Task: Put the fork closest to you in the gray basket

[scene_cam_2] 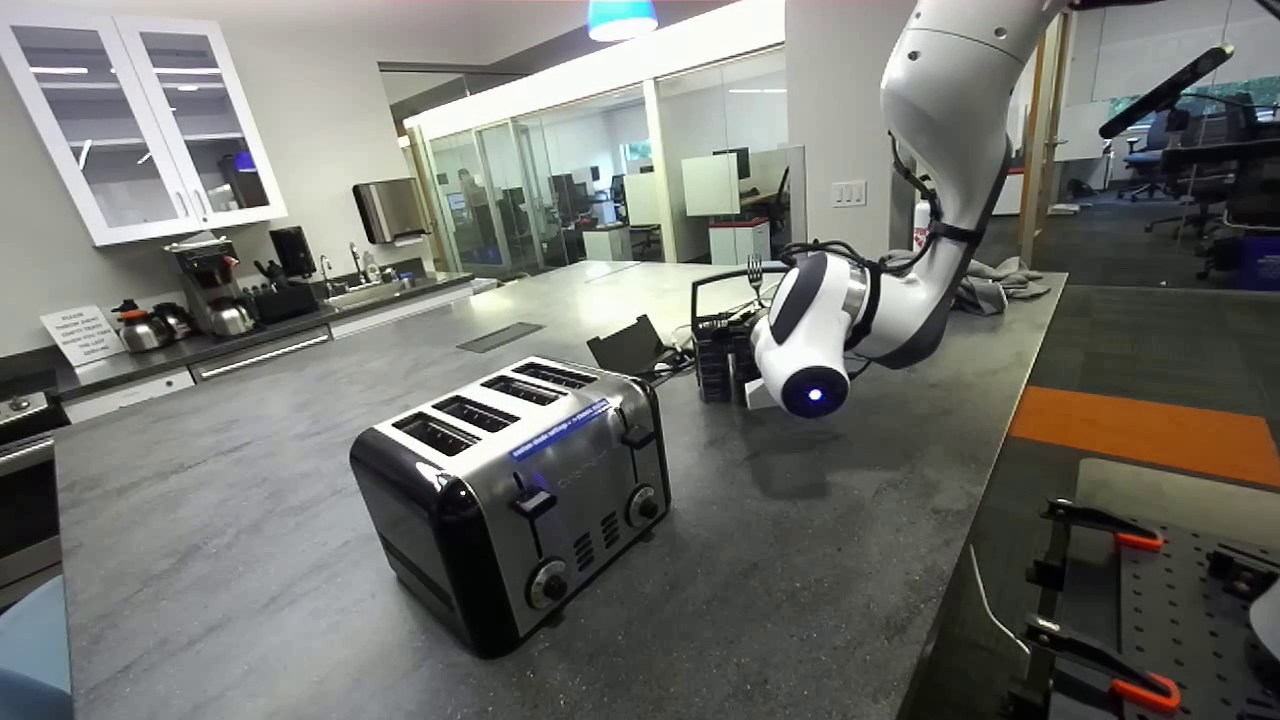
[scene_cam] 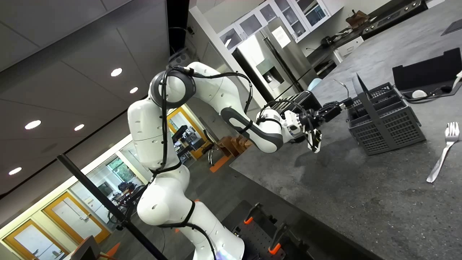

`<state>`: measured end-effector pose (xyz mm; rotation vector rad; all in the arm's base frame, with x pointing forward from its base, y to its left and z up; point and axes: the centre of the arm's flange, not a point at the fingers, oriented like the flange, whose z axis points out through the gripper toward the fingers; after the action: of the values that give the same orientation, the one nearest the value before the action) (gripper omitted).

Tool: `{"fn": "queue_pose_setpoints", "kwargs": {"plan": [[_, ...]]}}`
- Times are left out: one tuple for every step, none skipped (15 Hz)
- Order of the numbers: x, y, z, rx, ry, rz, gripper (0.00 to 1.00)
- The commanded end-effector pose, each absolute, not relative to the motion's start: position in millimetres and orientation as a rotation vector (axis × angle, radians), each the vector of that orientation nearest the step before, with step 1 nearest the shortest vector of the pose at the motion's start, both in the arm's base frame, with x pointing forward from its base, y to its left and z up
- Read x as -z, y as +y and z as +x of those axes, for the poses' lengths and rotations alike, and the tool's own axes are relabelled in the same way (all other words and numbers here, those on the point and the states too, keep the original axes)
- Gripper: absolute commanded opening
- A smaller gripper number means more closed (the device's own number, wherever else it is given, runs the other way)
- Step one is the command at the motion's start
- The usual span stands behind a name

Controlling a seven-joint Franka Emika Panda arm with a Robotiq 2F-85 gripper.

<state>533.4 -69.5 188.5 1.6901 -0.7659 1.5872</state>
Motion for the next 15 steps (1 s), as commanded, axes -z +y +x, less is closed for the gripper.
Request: {"fn": "queue_pose_setpoints", "kwargs": {"plan": [[-166.2,-74.0,516.7,-1.636,-0.765,1.644,0.37],[-167.4,-72.2,515.3,-1.651,-0.763,1.632,0.46],[-168.8,-69.5,513.4,-1.67,-0.763,1.62,0.53],[-171.8,-67.1,511.5,-1.685,-0.764,1.609,0.61],[-177.4,-63.2,508.2,-1.709,-0.768,1.597,0.68],[-182.2,-59.6,506.0,-1.73,-0.77,1.586,0.77],[-189.2,-55.3,502.3,-1.752,-0.774,1.581,0.83],[-195.2,-51.4,499.5,-1.775,-0.777,1.573,0.92],[-204.9,-46.6,495.4,-1.797,-0.781,1.564,0.99],[-213.0,-43.1,491.6,-1.82,-0.787,1.553,1.0],[-221.0,-39.8,487.3,-1.846,-0.793,1.541,1.0],[-230.8,-36.0,483.3,-1.867,-0.799,1.527,1.0],[-239.1,-34.2,479.4,-1.883,-0.811,1.51,1.0],[-247.2,-32.4,476.1,-1.895,-0.824,1.497,1.0],[-254.7,-32.7,472.8,-1.898,-0.842,1.484,1.0]]}}
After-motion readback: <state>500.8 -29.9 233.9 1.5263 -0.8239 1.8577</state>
